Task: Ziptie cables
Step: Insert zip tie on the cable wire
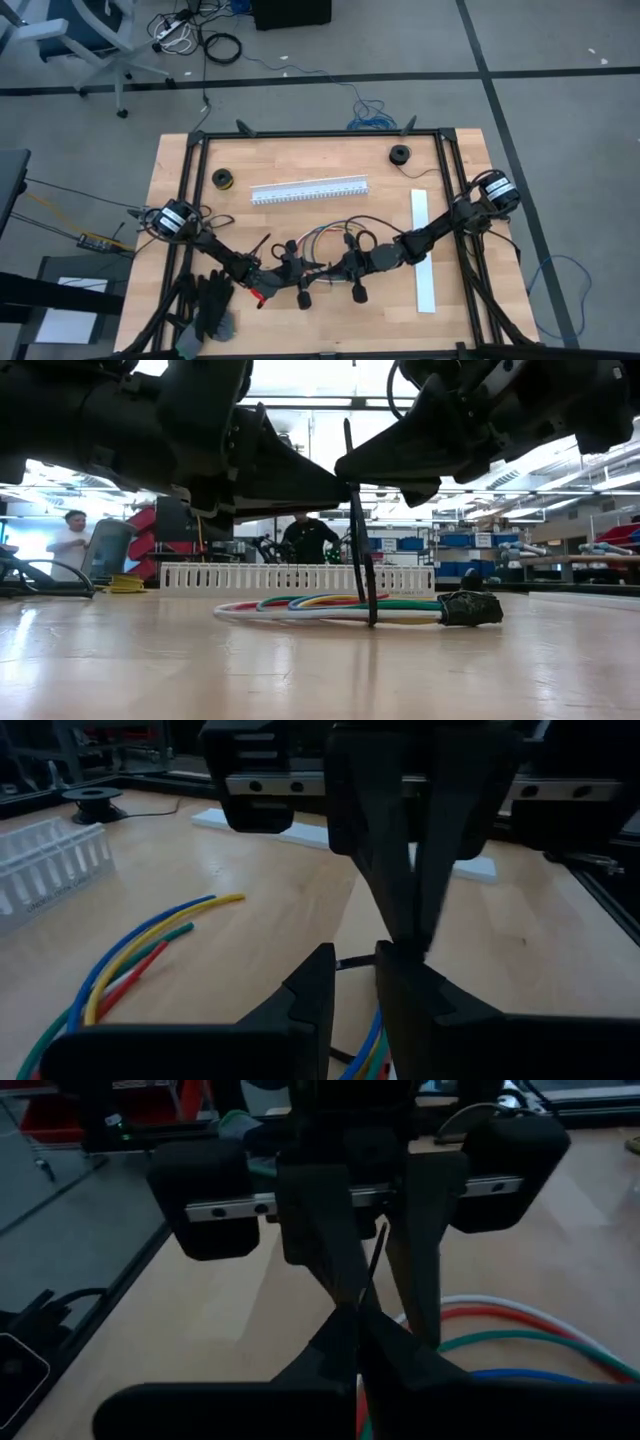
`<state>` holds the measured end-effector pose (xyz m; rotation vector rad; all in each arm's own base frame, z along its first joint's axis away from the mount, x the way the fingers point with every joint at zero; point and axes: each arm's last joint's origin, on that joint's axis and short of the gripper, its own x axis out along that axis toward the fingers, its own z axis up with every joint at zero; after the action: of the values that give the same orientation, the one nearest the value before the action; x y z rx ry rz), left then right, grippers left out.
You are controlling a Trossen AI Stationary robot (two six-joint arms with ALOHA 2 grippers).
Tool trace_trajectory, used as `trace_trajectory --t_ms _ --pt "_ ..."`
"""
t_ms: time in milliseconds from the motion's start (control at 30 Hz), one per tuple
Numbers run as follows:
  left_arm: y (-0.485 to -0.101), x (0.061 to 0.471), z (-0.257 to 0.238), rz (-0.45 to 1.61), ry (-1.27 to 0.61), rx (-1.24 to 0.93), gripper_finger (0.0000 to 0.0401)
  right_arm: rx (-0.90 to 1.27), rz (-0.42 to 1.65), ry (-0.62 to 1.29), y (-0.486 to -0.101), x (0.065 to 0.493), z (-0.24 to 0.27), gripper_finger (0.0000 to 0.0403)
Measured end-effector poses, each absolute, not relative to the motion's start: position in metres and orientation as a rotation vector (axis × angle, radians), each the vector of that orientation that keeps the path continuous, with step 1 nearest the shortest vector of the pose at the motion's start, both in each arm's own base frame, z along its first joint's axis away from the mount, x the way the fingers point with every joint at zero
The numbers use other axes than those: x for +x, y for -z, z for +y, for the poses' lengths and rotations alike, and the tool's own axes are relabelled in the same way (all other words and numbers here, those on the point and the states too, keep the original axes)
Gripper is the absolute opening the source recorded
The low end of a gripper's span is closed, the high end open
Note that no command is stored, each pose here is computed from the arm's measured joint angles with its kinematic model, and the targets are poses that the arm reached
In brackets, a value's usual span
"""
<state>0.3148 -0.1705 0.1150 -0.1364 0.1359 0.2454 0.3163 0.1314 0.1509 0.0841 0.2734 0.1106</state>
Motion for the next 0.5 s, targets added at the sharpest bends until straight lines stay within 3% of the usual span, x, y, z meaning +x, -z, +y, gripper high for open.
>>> trace_trajectory --t_ms 500 --pt "-0.114 0.298 -0.184 0.071 -0.345 -0.290 0.0054 0.059 0.228 0.000 -0.157 0.317 0.125 0.0000"
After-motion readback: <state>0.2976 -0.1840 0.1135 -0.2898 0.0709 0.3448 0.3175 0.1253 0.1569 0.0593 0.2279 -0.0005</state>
